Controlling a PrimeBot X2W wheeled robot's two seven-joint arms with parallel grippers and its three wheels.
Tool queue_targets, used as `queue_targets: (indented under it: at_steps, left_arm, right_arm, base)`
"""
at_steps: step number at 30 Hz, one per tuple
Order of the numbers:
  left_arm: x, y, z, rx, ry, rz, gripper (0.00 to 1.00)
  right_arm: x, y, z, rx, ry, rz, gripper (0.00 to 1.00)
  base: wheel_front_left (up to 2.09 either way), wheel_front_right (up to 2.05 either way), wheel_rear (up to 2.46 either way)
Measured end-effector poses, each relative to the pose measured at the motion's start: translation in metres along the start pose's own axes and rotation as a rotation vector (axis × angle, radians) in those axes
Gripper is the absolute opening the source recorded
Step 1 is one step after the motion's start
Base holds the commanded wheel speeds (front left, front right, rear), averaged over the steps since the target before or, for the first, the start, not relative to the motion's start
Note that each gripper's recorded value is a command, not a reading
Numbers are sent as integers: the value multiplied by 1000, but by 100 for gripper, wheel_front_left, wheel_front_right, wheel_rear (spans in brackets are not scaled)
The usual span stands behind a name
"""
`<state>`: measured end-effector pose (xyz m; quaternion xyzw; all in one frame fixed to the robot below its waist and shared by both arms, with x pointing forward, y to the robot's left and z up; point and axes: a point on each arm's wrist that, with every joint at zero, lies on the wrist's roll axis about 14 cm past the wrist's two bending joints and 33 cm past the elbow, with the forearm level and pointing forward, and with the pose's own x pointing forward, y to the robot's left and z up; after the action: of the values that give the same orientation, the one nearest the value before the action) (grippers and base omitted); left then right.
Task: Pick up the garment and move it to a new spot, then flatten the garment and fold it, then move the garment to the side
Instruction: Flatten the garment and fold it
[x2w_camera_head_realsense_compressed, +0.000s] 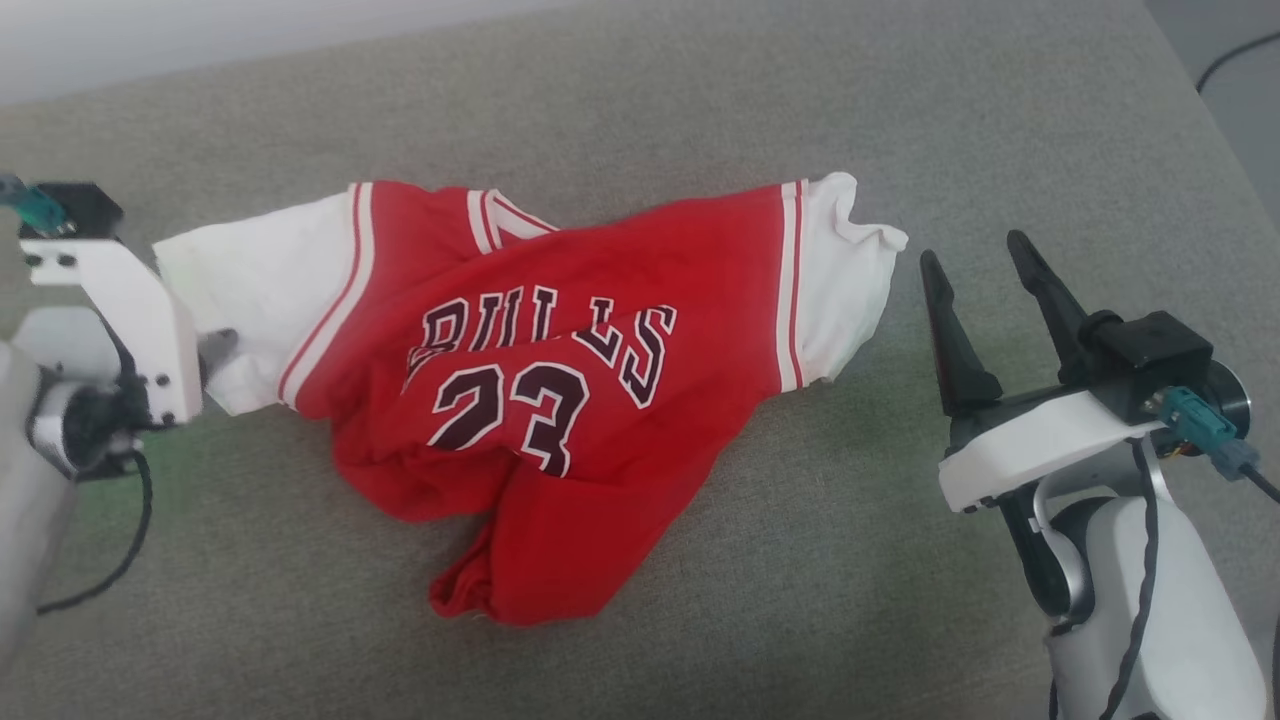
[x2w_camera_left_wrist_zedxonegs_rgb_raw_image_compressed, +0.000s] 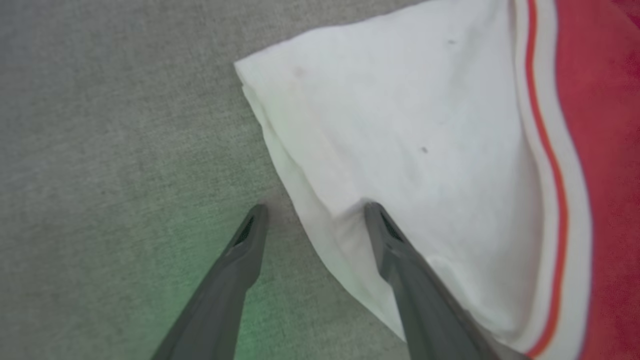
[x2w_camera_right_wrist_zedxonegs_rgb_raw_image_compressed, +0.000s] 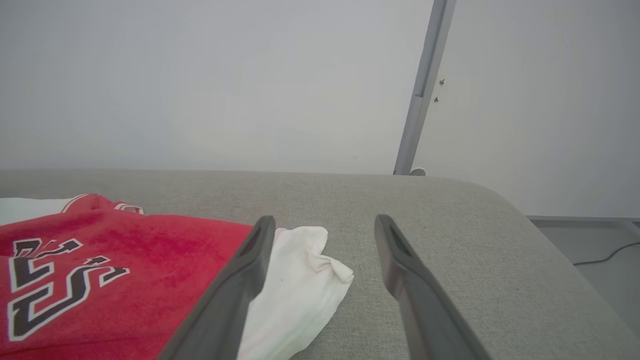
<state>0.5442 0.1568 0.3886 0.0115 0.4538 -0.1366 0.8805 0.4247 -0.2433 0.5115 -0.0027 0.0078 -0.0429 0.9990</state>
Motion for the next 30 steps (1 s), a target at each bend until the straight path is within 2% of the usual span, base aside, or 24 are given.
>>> queue_targets:
  at_steps: [3,4,5,12,20,30]
  left_arm:
    - [13,3,-3,-33,65,9,100]
    - [16,3,-4,-41,77,6,44]
    - [18,3,-6,-64,95,4,0]
    - [18,3,-6,-76,109,-12,0]
    - [-2,13,-13,-103,81,3,0]
    - [-45,48,-56,-178,88,88,0]
  right_arm:
    - [1,-2,-6,-3,19,-5,100]
    - [2,-2,-8,-5,22,-6,100]
    - [2,-2,-9,-5,26,-7,100]
    - [7,-1,-7,-12,20,-6,100]
    - [10,2,-8,-11,23,-3,100]
    - [14,18,1,-1,9,34,100]
  base:
    - [0,0,0]
    - [0,0,0]
    - [0,0,0]
    - [0,0,0]
    - [0,0,0]
    - [0,0,0]
